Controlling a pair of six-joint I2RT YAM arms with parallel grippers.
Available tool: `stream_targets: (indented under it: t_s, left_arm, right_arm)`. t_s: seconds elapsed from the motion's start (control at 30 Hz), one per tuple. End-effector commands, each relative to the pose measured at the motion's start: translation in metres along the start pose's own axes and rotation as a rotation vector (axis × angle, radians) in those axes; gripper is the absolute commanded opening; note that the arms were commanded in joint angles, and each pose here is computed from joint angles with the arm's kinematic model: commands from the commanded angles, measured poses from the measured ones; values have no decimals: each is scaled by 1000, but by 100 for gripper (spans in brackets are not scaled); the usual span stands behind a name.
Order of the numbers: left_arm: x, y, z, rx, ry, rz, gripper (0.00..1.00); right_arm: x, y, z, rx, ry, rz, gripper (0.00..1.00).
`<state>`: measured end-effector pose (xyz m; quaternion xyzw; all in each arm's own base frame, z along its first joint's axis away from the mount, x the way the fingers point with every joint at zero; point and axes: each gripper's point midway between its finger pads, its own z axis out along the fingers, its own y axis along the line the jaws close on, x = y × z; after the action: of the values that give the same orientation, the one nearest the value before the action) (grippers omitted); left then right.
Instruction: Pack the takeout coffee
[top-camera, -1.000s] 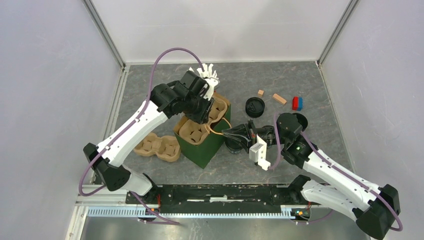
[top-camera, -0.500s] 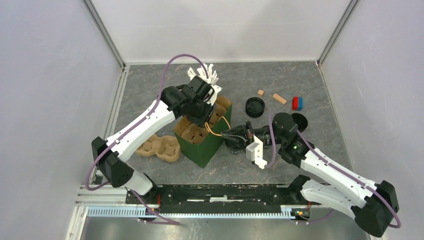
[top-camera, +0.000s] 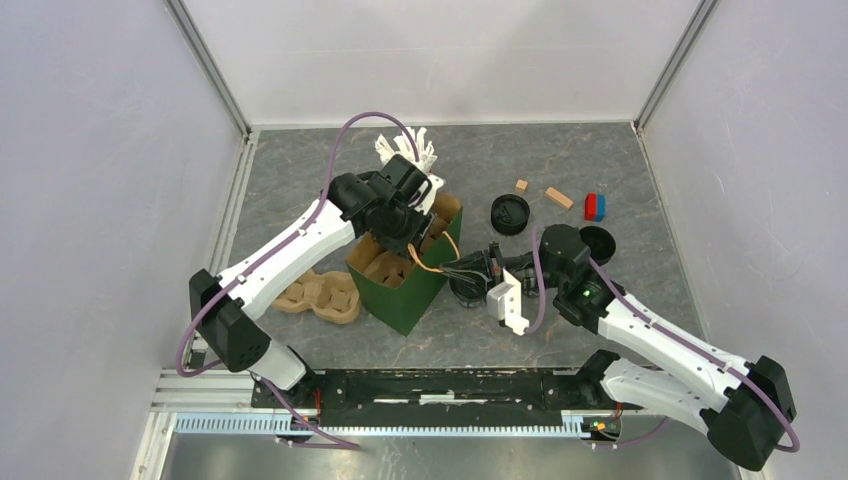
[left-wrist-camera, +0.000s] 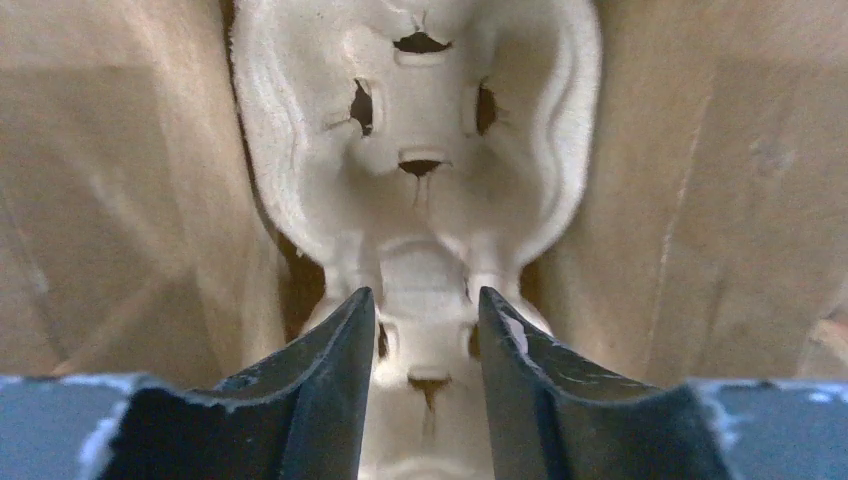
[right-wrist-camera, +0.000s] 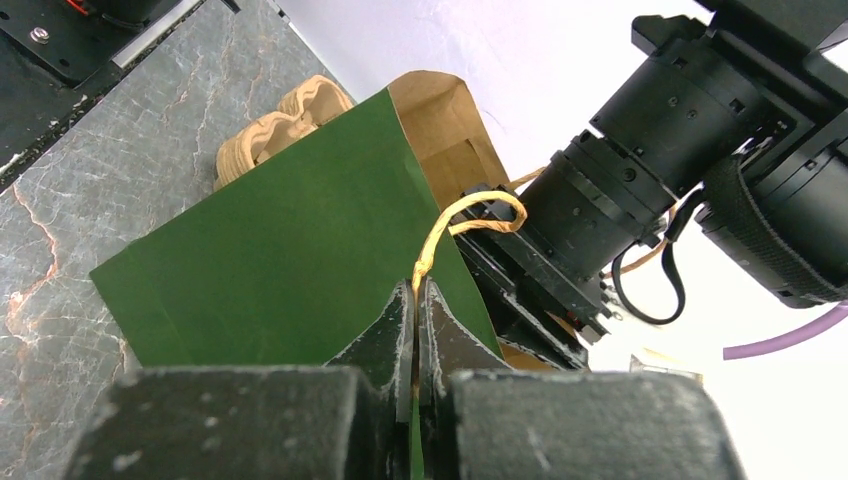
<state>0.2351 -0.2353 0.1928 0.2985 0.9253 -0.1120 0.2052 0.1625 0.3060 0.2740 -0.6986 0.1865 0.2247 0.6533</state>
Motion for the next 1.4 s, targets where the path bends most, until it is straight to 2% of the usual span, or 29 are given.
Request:
stream_targets:
  t_s: [0.0, 0.03, 0.07, 0.3, 0.53, 0.67, 0.73, 0.77, 0.9, 0.97, 1.03, 1.23, 1.37]
  left_arm:
    - [-23, -5, -26, 18, -96, 37, 54]
    - [-26, -5, -31, 18, -109, 42, 62]
    - [-28, -5, -35, 18, -118, 44, 65]
    - [-39, -13, -58, 55, -181, 40, 67]
    - [-51, -14, -78, 60, -258, 25, 69]
    - [-66, -13, -92, 55, -357, -17, 71]
    - [-72, -15, -100, 66, -405, -43, 73]
    - [-73, -15, -105, 68, -425, -48, 77]
    - [-79, -15, -126, 71, -505, -64, 98]
    - [-82, -13, -138, 66, -542, -79, 100]
    - [-83, -7, -150, 34, -576, -99, 100]
    - [-65, 24, -173, -117, -616, -197, 100]
    - [-47, 32, -180, -145, -628, -231, 100]
  right_arm:
    - [3, 3, 0, -2, 11, -2, 0]
    - [4, 2, 0, 0, 12, -2, 1]
    - [4, 2, 0, 0, 14, 2, 1]
    - [5, 0, 1, 6, 16, 16, 2]
    - [6, -5, 1, 31, 24, 30, 11]
    - [5, -11, 0, 70, 27, 72, 30]
    - [2, -14, -2, 85, 26, 89, 45]
    - [1, -17, -3, 97, 26, 105, 52]
    - [-7, -30, -7, 149, 29, 150, 70]
    - [-12, -35, -10, 170, 33, 177, 80]
    - [-15, -38, -14, 192, 39, 203, 96]
    - [-15, -42, -25, 270, 75, 374, 98]
    - [-5, -41, -34, 355, 136, 565, 98]
